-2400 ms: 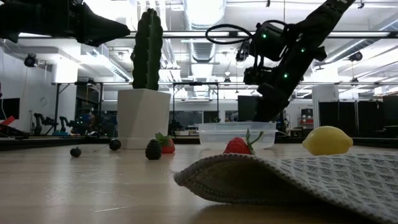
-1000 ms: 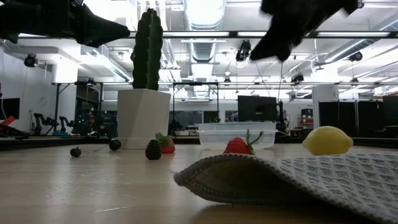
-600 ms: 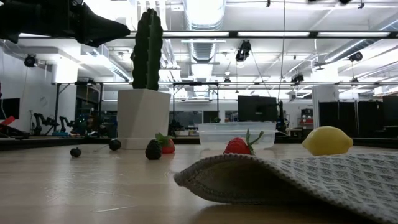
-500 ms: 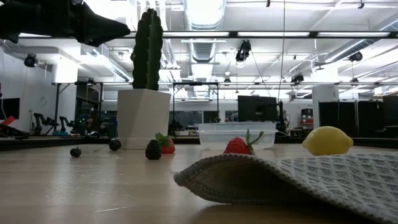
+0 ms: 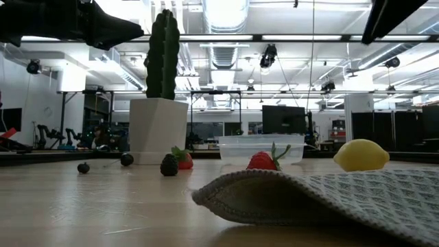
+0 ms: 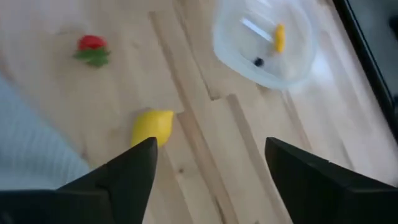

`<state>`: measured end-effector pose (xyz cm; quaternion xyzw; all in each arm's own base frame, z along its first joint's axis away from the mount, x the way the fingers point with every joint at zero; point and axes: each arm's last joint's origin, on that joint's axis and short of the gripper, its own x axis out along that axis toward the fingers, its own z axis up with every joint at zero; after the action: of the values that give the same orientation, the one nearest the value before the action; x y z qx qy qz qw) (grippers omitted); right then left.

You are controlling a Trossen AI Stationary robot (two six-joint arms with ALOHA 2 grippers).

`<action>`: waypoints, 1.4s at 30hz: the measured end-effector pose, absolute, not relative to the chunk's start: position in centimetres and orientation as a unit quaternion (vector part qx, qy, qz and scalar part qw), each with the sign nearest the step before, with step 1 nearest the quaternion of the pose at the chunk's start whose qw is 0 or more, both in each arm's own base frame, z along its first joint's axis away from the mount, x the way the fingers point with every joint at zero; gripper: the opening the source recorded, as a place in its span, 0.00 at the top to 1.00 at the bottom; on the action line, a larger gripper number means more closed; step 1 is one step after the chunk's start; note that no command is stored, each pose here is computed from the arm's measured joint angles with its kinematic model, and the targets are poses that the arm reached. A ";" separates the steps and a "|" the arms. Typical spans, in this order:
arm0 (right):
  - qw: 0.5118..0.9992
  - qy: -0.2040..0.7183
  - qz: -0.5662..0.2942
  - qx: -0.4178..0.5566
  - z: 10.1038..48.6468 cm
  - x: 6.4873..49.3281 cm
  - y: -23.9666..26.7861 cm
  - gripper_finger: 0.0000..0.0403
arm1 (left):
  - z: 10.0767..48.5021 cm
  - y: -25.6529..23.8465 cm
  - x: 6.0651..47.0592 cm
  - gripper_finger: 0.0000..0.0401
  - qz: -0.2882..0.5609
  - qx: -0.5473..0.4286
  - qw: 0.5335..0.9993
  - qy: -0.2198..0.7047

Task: Pick and placing Produce into tupperware
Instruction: Put the yellow lemon into the transparent container

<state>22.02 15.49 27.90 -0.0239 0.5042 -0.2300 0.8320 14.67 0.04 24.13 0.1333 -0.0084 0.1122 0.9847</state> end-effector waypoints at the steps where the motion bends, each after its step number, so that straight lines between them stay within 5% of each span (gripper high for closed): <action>1: 0.828 0.506 -0.242 -0.014 27.6 22.2 15.3 0.27 | 24.1 0.0 14.7 0.62 0.112 0.133 0.985 -0.009; 27: 0.721 0.523 -0.373 0.259 23.2 26.6 14.5 0.20 | 24.1 0.0 14.6 0.62 0.112 0.133 0.985 -0.009; 42: 0.687 0.517 -0.413 0.301 19.6 28.6 15.6 0.20 | 23.9 0.0 14.7 0.62 0.111 0.133 0.985 -0.003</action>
<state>28.60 15.55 19.62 0.3015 0.5169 -0.4127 0.6868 14.69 0.04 23.89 0.1332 -0.0034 0.1110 0.9848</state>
